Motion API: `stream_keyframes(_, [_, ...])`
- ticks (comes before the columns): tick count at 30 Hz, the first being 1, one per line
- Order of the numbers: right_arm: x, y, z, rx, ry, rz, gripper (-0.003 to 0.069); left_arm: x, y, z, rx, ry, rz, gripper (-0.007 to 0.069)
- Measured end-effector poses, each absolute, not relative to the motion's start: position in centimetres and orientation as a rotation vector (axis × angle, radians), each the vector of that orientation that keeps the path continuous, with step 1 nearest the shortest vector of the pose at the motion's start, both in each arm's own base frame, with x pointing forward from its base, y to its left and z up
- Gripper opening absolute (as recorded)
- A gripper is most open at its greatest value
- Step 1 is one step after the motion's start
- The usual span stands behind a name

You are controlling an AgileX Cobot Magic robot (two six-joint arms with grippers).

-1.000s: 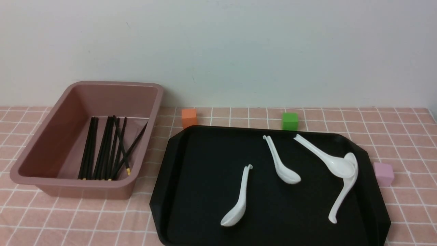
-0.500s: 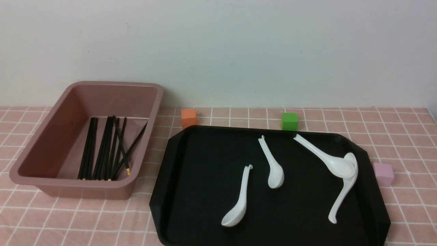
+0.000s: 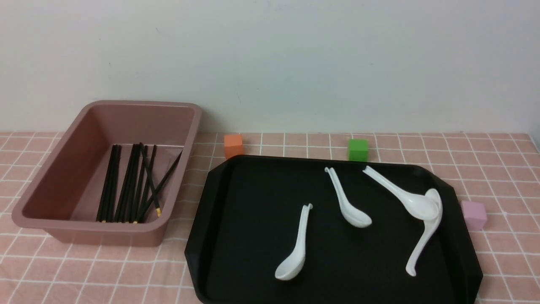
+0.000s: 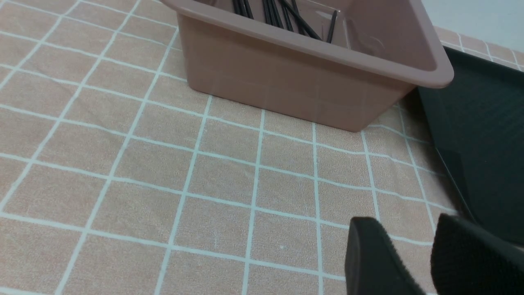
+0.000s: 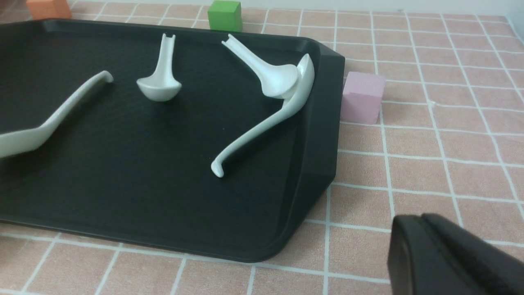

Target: On pink tablecloth take chopsticks from black tray and put them in box.

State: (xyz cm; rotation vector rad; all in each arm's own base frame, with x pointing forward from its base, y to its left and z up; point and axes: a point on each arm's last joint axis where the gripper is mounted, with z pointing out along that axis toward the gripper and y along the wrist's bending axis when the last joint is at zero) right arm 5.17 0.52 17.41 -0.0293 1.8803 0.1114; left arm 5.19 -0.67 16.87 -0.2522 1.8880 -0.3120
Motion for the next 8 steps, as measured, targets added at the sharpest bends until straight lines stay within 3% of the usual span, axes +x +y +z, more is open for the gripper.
stream_keyframes(8, [5.17,0.52,17.41,-0.029,1.88,0.111,0.0047,5.19,-0.67,16.87,-0.252,1.888,-0.312,0.0239])
